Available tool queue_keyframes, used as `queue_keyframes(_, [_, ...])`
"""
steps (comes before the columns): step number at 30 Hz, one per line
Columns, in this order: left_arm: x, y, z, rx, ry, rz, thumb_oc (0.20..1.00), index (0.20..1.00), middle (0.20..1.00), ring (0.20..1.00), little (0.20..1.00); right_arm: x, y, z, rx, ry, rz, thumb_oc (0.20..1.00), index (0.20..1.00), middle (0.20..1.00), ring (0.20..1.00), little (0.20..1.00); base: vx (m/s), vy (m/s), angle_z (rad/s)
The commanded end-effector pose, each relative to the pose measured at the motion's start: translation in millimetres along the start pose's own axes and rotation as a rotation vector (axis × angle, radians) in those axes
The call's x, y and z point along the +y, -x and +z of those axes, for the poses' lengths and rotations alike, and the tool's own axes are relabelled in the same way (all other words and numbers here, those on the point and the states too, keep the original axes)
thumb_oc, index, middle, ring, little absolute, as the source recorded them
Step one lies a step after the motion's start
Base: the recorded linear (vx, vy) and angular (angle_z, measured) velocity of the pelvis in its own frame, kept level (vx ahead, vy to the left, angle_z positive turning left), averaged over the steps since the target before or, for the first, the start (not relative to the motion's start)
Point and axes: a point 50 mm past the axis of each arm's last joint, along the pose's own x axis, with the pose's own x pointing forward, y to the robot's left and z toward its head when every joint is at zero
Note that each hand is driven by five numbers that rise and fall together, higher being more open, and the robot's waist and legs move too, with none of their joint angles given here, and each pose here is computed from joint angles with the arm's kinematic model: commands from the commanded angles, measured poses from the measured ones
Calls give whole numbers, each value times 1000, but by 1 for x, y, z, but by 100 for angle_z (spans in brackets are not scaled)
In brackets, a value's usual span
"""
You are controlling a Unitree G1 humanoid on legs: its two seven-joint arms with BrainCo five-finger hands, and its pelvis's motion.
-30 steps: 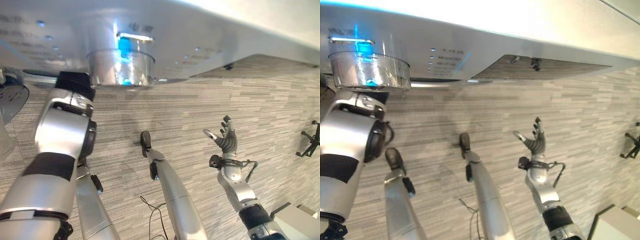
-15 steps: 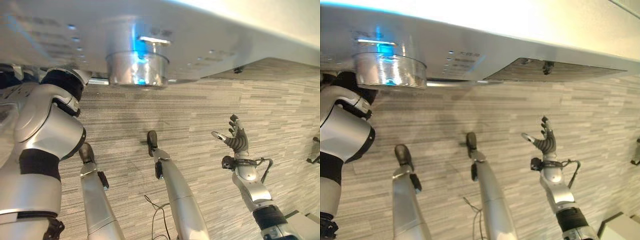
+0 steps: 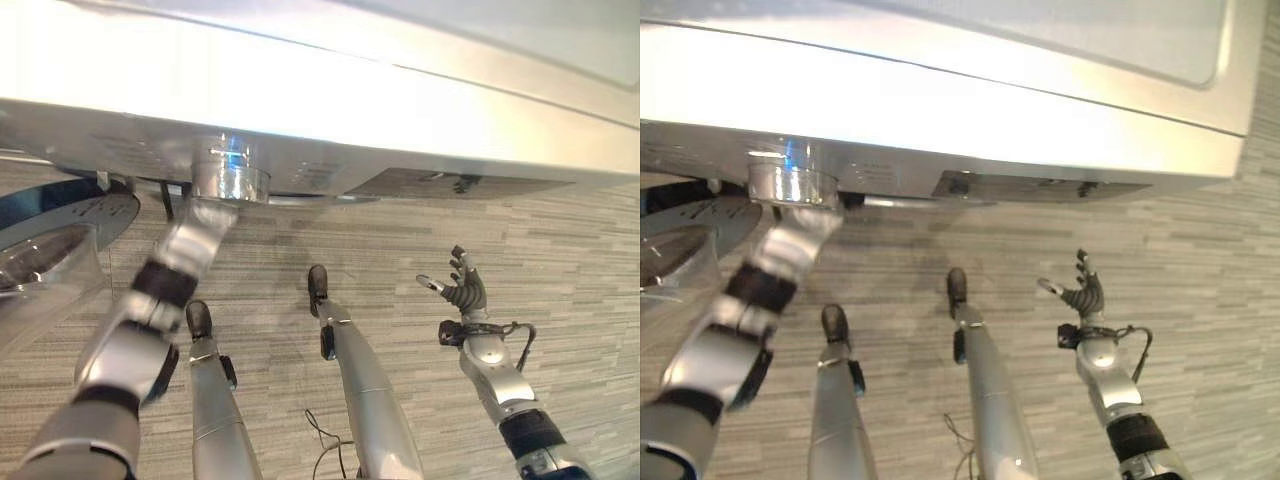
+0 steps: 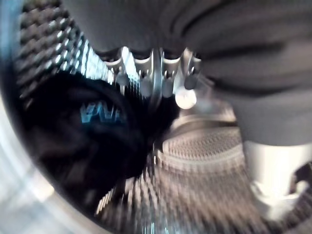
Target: Grab the laundry basket,head to the washer,open it,put in the laundry and shut it.
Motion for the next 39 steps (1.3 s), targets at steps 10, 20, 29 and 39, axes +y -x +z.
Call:
queue_keyframes(10, [-43, 106, -52, 124, 140, -545, 1000, 1000, 1000, 1000, 1000, -37, 45, -93, 406, 144, 3, 1000, 1000, 1000, 1000, 1000, 78, 87, 6])
queue_keyframes(20, [-13, 172, -119, 440, 106, -457, 1000, 1000, 1000, 1000, 1000, -113, 71, -108, 485, 26, -343, 1000, 1000, 1000, 1000, 1000, 157, 73, -7])
queue_keyframes(29, [-14, 195, -134, 542, 145, -397, 1000, 1000, 1000, 1000, 1000, -223, 63, 56, -211, 268, -1029, 1000, 1000, 1000, 1000, 1000, 134, 36, 6])
queue_keyframes(39, [-24, 194, -128, 493, 109, -475, 1000, 1000, 1000, 1000, 1000, -202, 83, 270, -1077, 545, -996, 1000, 1000, 1000, 1000, 1000, 11, -4, 23])
